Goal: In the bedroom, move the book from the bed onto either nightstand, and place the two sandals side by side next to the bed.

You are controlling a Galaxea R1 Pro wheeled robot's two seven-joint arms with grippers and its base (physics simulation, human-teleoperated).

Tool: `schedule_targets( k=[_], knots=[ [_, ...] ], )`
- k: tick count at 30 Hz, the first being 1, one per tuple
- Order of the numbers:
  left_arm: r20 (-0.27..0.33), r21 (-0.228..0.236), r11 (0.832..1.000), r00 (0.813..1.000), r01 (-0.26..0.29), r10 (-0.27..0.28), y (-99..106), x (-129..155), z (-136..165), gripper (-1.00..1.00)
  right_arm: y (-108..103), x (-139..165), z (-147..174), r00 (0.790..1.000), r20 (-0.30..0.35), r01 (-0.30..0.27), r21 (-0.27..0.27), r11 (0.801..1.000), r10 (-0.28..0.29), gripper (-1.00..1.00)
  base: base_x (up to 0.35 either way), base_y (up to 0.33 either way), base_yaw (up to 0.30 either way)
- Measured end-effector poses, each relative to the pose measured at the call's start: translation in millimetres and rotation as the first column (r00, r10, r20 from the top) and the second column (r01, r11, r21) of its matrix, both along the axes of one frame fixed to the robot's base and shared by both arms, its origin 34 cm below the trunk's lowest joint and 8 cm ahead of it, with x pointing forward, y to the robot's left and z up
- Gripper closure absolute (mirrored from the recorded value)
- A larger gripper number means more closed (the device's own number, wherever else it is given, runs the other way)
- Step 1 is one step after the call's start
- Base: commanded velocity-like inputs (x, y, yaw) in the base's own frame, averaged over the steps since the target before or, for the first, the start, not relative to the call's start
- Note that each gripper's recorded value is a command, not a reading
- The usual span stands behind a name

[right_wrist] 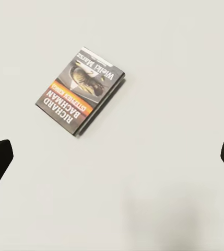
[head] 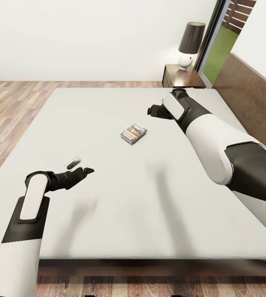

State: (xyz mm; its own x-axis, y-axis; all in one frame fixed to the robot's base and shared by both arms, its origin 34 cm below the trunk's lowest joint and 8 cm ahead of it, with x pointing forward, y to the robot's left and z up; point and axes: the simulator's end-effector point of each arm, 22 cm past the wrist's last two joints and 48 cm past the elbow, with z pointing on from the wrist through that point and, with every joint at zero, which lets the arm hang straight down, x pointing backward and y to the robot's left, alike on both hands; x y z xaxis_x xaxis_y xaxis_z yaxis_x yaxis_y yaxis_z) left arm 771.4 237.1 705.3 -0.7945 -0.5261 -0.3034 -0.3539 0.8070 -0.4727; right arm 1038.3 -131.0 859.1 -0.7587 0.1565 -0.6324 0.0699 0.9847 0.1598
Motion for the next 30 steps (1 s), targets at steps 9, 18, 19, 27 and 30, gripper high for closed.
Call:
schedule_targets(
  k=[9,18,19,27,30],
  knots=[
    [-0.015,0.000,1.000,1.000,-0.001,0.001,0.4,-2.1,-9.2,-1.00,0.0,0.1,-12.6,1.000,-0.014,0.000,0.000,1.000,0.000,-1.00,0.000,0.000,0.000],
    [-0.028,0.008,1.000,1.000,-0.002,0.002,4.4,-4.1,-17.8,-1.00,0.0,0.1,-25.2,1.000,-0.028,0.000,0.000,1.000,0.000,-1.00,0.000,0.000,0.000],
    [-0.029,0.011,1.000,1.000,-0.002,0.002,5.9,-4.2,-18.4,-1.00,0.0,0.0,-26.6,1.000,-0.030,0.000,0.001,1.000,0.000,-1.00,0.000,0.000,0.000],
    [0.047,-0.017,0.999,0.998,0.031,-0.031,-9.1,68.7,19.3,-1.00,0.0,1.8,-34.0,0.999,-0.036,-0.001,-0.001,1.000,0.001,-1.00,0.000,0.000,0.000],
    [0.086,-0.033,0.998,0.995,0.058,-0.055,-20.8,117.7,50.9,-1.00,0.5,6.3,-29.4,1.000,-0.028,0.002,0.004,1.000,-0.002,-1.00,0.000,0.000,0.000]
  ],
)
